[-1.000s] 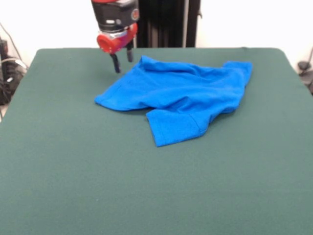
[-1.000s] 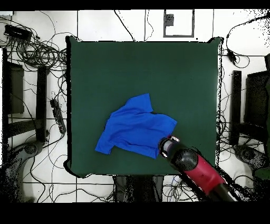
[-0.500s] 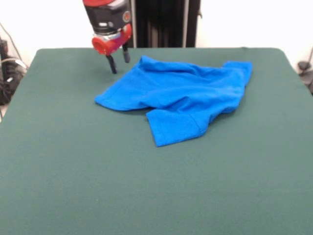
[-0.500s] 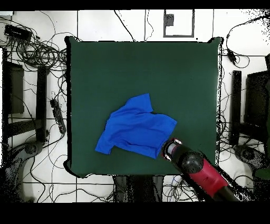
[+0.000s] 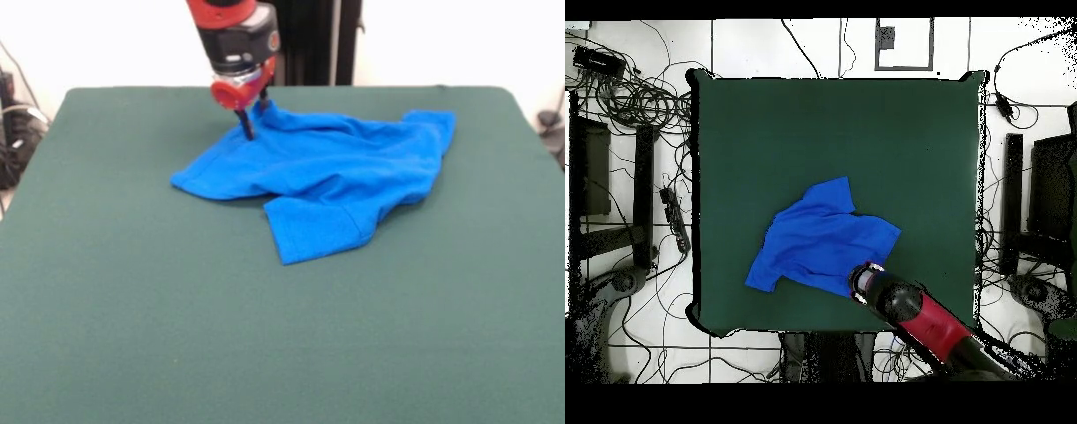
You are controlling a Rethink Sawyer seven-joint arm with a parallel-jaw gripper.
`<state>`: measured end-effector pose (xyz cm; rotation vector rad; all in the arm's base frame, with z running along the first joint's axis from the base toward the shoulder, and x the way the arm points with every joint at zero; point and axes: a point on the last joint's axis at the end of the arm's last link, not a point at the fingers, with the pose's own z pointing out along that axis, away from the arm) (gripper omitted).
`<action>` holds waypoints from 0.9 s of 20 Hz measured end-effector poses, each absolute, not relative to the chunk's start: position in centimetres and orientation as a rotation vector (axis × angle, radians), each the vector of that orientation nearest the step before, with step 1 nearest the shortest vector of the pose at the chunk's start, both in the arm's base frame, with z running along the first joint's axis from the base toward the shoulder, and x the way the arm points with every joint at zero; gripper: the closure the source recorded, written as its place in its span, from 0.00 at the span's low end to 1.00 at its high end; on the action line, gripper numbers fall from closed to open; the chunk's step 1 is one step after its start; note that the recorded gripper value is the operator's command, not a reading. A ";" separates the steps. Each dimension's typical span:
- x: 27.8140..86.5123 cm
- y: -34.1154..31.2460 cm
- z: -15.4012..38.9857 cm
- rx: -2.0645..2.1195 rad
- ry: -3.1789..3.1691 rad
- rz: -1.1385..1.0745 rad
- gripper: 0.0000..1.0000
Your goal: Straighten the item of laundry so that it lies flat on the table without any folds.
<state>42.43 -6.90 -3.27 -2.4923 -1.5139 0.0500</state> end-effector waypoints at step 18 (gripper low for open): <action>41.4 -4.5 -3.8 -2.435 -1.527 0.047 0.00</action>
